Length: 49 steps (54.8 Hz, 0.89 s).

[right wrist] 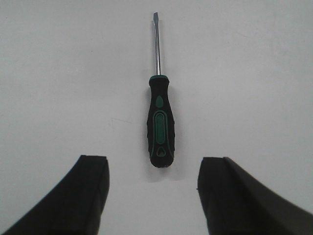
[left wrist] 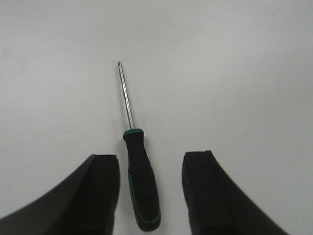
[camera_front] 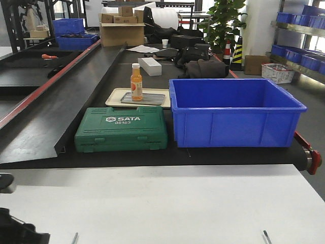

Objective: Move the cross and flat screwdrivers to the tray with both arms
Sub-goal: 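Close left gripper on cross screwdriver handle, right on flat screwdriver handle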

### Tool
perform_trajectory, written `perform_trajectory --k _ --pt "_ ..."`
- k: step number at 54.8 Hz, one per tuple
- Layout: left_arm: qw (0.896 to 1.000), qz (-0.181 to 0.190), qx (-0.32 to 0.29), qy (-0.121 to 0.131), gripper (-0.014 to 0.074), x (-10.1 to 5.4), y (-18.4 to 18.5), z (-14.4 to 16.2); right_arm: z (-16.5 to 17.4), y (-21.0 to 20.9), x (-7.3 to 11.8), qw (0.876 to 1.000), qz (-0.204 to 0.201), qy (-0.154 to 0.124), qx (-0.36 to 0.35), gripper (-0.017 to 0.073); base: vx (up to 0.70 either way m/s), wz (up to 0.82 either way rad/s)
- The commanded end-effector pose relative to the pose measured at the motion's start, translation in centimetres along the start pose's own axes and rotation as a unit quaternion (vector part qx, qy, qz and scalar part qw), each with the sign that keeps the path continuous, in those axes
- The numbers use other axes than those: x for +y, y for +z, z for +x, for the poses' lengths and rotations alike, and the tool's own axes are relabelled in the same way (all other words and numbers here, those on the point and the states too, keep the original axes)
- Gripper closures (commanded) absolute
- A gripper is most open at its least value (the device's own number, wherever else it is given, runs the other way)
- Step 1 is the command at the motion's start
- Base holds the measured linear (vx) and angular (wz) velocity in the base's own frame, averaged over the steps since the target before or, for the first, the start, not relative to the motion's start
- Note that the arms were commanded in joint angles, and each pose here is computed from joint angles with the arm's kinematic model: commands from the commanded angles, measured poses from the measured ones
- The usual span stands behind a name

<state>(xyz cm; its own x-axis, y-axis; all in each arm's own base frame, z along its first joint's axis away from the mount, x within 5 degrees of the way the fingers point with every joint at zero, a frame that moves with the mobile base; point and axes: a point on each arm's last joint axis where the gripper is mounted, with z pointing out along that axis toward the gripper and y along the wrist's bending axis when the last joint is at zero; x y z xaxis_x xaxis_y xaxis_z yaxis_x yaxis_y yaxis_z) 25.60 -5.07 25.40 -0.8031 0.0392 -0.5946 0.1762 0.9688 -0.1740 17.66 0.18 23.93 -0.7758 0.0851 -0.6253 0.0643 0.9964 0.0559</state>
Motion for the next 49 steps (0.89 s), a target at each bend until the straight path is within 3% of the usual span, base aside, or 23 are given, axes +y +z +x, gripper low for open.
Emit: perform_trajectory --k 1,22,49 --pt "1.000 0.008 0.003 -0.007 0.0155 -0.2 1.4 -2.0 -1.7 -0.8 0.0 0.999 -0.001 -0.004 -0.054 0.0074 0.00 0.00" --pt "0.994 0.001 0.104 -0.021 0.0155 0.8 9.2 -1.3 -1.4 -0.7 0.0 0.999 0.001 -0.003 -0.041 0.0074 0.00 0.00" --pt "0.992 -0.013 0.123 -0.018 0.0155 1.3 13.4 0.1 -0.8 0.1 -0.1 1.000 0.006 0.006 0.009 0.0074 0.00 0.00"
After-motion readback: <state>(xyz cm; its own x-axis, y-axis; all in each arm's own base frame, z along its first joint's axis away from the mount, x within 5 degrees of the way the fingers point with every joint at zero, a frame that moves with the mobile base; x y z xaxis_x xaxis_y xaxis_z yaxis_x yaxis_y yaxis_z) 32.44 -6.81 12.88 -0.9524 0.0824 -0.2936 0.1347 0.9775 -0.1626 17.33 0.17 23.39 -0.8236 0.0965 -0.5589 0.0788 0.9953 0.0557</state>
